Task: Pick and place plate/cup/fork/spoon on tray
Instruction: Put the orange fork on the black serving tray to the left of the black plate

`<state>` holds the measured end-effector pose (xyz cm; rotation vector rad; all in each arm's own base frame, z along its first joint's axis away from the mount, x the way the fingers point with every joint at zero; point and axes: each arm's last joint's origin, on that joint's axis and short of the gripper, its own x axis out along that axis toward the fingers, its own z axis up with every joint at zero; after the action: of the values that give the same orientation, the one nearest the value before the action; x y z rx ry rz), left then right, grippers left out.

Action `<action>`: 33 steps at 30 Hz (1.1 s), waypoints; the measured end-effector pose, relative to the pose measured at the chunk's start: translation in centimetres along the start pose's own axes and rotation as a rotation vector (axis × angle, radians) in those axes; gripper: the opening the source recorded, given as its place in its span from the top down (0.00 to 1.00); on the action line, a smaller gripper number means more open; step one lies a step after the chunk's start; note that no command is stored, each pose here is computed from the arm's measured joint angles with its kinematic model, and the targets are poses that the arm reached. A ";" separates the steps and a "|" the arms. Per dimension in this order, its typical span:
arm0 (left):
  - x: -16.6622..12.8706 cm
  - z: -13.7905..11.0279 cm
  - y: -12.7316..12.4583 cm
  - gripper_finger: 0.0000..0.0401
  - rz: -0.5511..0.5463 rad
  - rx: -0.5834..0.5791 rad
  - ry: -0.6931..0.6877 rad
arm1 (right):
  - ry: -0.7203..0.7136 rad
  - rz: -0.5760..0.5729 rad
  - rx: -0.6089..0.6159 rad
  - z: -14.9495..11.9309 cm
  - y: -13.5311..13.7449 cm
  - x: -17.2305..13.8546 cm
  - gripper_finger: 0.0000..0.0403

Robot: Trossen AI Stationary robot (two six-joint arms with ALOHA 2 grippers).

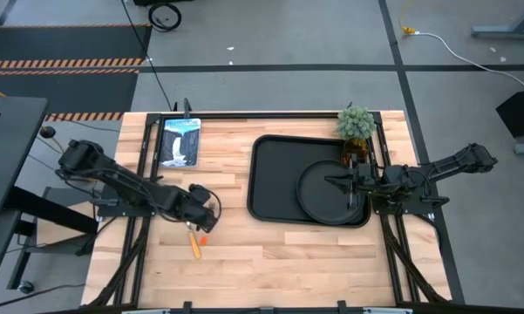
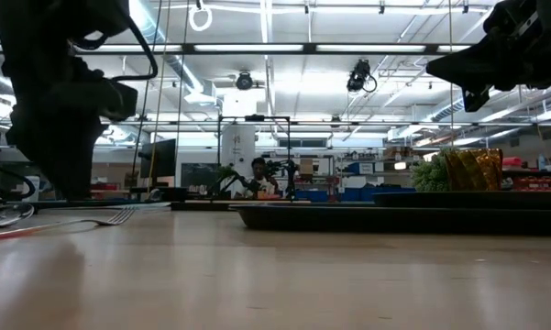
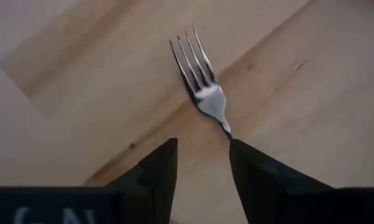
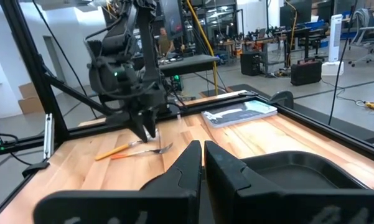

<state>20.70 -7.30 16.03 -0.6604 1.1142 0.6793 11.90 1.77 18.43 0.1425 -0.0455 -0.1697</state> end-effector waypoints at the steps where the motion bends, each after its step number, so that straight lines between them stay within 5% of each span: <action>1: 0.2 0.0 -0.3 0.61 0.007 0.000 0.012 | 0.000 0.000 0.000 0.0 0.0 0.0 0.93; 20: 3.0 0.6 -3.2 0.62 0.122 -0.010 0.115 | -0.014 0.002 0.006 0.1 0.0 0.0 0.93; 33: 3.1 0.6 -3.3 0.91 0.119 -0.011 0.127 | -0.017 0.002 0.008 0.2 0.0 0.0 0.93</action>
<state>24.45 -8.41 13.72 -0.6583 1.2758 0.7534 11.90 1.77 18.60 0.1487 -0.0634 -0.1684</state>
